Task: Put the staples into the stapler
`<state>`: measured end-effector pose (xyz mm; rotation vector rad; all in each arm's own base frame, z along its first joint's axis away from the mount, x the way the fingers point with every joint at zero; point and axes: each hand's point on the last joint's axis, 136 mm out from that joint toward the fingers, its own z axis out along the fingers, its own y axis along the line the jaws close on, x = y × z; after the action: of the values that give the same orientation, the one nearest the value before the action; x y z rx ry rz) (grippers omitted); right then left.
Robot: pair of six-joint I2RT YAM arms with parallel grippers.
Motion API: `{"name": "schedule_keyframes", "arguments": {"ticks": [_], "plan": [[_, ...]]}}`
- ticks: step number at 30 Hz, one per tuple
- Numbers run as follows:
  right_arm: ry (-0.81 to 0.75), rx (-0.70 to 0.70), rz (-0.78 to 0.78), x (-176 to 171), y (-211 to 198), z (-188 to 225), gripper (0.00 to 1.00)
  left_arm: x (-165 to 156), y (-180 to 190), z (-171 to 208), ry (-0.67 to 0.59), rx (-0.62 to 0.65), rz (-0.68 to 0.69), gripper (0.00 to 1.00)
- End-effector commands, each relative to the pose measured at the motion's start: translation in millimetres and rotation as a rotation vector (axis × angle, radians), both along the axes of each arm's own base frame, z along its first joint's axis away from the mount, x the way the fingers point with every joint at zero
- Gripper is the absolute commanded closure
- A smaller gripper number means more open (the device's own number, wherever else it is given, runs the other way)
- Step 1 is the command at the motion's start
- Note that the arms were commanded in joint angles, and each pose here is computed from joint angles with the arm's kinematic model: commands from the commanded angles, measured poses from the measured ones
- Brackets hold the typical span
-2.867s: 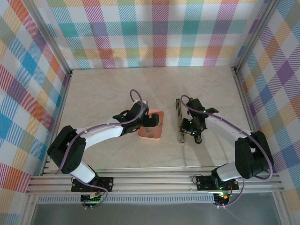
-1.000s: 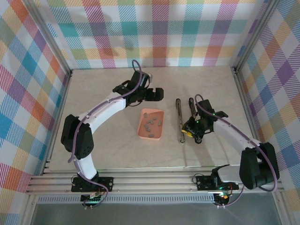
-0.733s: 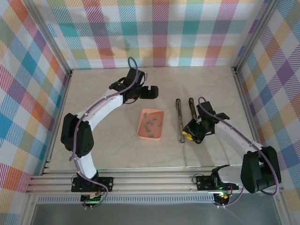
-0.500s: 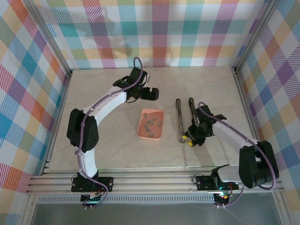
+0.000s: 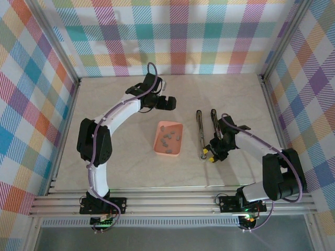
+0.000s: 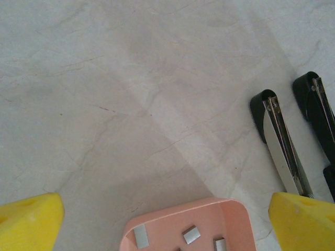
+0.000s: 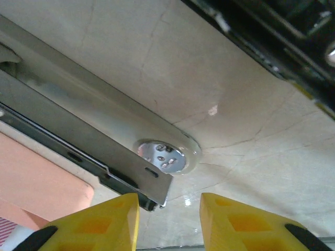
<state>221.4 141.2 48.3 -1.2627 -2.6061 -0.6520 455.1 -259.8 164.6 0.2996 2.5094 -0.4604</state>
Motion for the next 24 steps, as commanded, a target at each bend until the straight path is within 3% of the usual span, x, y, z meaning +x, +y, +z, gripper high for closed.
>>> {"name": "schedule_keyframes", "arguments": {"ticks": [1, 17, 24], "plan": [[-0.002, 0.032, -0.018, 11, 5, 5, 0.65, 6, 2, 5, 0.005, -0.012, -0.005, 0.00], [0.072, 0.018, -0.003, 7, 5, -6, 0.70, 13, 9, 4, 0.008, -0.025, 0.001, 0.00], [0.043, 0.000, 0.001, 5, 1, 7, 0.71, 13, 12, 4, 0.014, -0.039, -0.001, 0.00]]}}
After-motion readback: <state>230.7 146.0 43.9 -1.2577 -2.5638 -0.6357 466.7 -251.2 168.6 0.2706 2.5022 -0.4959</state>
